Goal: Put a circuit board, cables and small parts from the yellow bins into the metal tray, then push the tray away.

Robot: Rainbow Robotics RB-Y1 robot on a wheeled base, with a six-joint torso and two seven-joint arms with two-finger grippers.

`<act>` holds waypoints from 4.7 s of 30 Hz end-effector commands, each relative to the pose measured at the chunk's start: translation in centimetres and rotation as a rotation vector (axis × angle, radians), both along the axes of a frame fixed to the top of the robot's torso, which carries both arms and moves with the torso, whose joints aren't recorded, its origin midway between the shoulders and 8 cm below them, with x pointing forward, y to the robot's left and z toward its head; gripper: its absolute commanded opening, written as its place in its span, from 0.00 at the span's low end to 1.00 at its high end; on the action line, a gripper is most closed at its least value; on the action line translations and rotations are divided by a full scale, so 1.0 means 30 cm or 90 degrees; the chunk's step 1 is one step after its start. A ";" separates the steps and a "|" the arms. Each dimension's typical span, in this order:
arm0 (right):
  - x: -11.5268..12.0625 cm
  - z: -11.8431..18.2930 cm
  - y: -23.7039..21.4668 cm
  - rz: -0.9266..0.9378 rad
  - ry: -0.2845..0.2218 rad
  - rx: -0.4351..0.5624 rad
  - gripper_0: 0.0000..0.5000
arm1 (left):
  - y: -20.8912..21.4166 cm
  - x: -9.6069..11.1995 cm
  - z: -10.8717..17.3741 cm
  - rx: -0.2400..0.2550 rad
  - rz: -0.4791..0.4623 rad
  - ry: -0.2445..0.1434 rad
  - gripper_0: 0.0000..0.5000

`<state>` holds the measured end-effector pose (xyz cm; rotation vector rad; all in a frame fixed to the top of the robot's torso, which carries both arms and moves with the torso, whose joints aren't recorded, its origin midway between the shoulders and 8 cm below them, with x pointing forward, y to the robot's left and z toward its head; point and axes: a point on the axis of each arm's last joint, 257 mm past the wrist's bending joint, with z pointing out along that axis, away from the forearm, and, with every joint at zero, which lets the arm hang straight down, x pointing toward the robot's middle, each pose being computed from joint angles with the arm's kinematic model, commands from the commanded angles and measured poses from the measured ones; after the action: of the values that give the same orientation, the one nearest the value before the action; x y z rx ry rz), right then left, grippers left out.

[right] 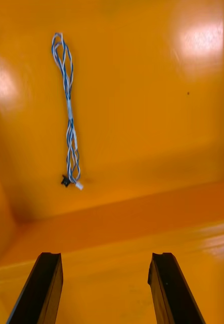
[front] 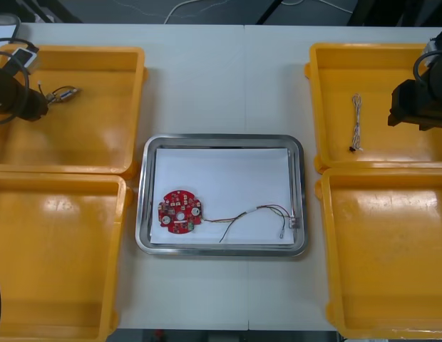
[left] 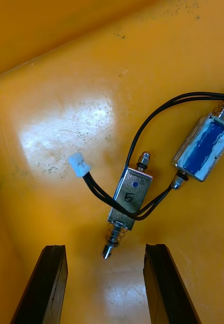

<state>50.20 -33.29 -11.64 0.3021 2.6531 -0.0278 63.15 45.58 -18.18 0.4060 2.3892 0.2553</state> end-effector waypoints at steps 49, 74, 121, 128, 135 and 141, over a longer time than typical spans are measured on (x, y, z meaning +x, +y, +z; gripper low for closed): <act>0.400 -0.244 0.131 -0.032 -0.085 0.024 1.00 | -0.050 -0.273 -0.038 -0.003 -0.070 0.047 0.00; 0.414 -0.283 0.121 -0.026 -0.091 0.016 0.98 | 0.025 -0.344 -0.025 0.016 -0.042 0.035 0.70; 0.154 0.111 -0.052 0.346 -0.010 -0.147 0.00 | -0.151 -0.197 -0.072 -0.084 0.042 0.061 1.00; 0.088 0.154 -0.046 0.400 0.011 -0.174 0.00 | -0.129 -0.191 -0.090 -0.055 0.050 0.056 0.84; 0.093 0.222 -0.002 0.445 -0.029 -0.214 0.00 | -0.131 -0.193 -0.099 -0.054 0.050 0.058 0.00; 0.059 0.234 0.034 0.477 -0.062 -0.249 0.00 | -0.142 -0.192 -0.096 -0.060 0.046 0.057 0.00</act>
<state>52.59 -31.06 -6.96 -0.7697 2.5062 -0.2150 56.26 42.50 -22.47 0.3744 2.5283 0.1987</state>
